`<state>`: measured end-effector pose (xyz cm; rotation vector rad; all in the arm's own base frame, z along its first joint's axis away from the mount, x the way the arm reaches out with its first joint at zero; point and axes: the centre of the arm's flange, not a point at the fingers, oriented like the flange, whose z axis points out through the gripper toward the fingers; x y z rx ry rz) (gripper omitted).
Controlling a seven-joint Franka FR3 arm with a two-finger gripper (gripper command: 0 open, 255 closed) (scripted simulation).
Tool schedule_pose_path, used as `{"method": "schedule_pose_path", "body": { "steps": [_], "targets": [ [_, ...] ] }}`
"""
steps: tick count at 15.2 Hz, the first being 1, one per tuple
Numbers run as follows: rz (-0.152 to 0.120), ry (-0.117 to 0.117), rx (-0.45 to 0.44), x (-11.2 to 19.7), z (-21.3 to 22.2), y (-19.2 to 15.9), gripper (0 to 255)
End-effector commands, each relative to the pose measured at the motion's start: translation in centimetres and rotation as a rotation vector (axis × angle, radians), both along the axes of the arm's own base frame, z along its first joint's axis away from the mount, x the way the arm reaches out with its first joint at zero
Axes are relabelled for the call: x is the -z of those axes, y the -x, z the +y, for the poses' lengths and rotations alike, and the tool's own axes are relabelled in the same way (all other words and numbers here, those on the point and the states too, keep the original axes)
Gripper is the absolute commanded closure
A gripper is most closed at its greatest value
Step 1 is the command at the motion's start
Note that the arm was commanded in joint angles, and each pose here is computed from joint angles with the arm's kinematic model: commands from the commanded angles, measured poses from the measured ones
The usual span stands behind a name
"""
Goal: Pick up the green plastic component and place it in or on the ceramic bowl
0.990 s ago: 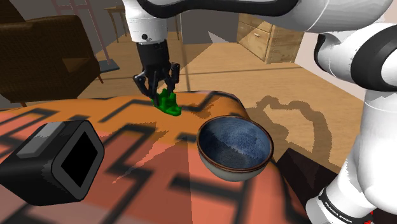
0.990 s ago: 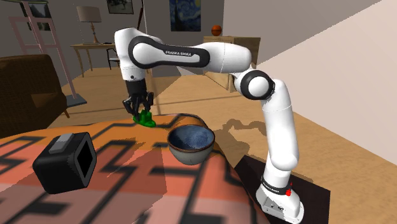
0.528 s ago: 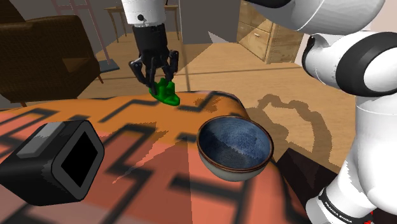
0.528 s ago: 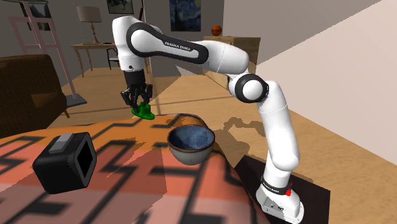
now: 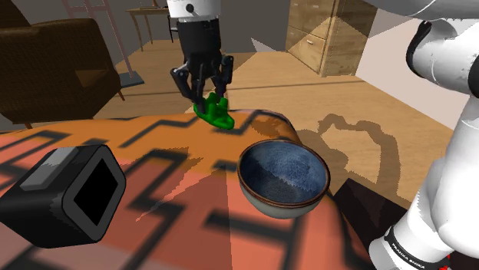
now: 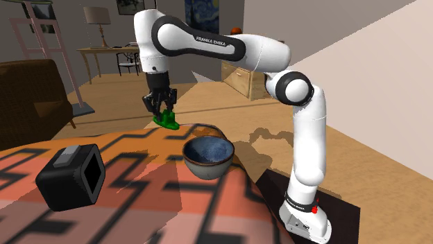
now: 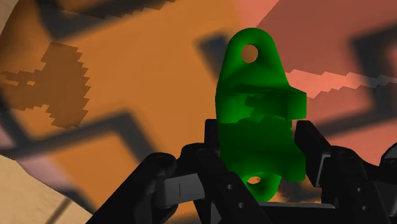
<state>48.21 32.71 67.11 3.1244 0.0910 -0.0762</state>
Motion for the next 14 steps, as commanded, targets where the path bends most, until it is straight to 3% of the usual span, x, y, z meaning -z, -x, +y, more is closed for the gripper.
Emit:
{"method": "schedule_pose_path", "body": {
  "steps": [1, 12, 14],
  "targets": [
    [0.000, 0.000, 0.002, 0.1, -0.6, 2.5, 255],
    [0.000, 0.000, 0.001, 0.1, -3.9, 16.6, 255],
    [0.000, 0.000, 0.001, 0.6, -4.1, 17.7, 255]
  ]
}}
